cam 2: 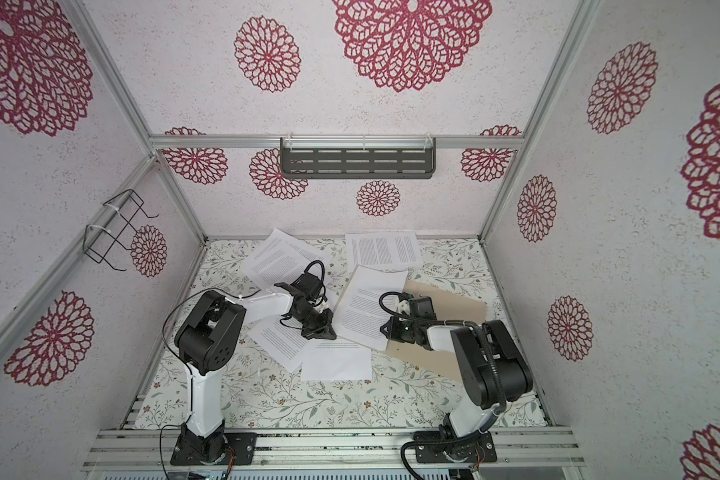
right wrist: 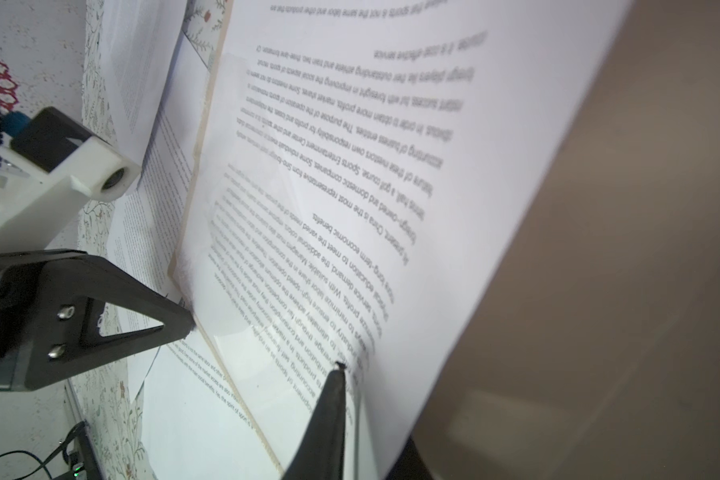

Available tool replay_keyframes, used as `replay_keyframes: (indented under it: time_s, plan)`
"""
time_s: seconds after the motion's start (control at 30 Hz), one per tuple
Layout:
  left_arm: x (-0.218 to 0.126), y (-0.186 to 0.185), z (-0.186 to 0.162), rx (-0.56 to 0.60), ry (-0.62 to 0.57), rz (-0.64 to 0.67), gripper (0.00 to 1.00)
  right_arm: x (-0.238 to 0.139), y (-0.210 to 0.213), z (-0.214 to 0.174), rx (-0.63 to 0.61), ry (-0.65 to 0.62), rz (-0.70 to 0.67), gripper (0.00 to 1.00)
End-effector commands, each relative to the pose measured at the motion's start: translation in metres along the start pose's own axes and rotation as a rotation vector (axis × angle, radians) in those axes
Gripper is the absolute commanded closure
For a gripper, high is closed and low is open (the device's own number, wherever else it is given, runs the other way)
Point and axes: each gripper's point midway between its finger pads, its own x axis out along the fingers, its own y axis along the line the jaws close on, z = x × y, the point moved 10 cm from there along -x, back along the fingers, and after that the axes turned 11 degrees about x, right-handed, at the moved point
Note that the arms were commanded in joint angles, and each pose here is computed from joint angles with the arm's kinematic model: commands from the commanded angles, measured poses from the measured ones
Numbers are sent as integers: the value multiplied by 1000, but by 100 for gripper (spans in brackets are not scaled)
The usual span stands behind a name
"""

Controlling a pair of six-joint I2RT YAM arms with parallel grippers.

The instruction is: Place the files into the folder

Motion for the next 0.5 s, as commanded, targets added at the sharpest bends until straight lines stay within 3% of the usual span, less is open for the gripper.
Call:
replay_keyframes:
  time_s: [0.0,0.17,0.2,0.23,0.47]
  plan:
    - [11,8,-5,-22,29,36,92,-13,15,6,-50,-51,12,80]
    - [-3,-5,-1,22,-8,1,82,-25,21,10,-78,-82,-15,74]
    - [-8,-10,1,33,-20,-21,80,-27,22,10,-81,-88,-21,49]
    - [-12,-16,2,46,-33,-46,77,-29,23,11,-89,-97,-30,2]
    - [-67,-65,10,156,-172,-140,66,-62,47,15,-169,-200,-11,1]
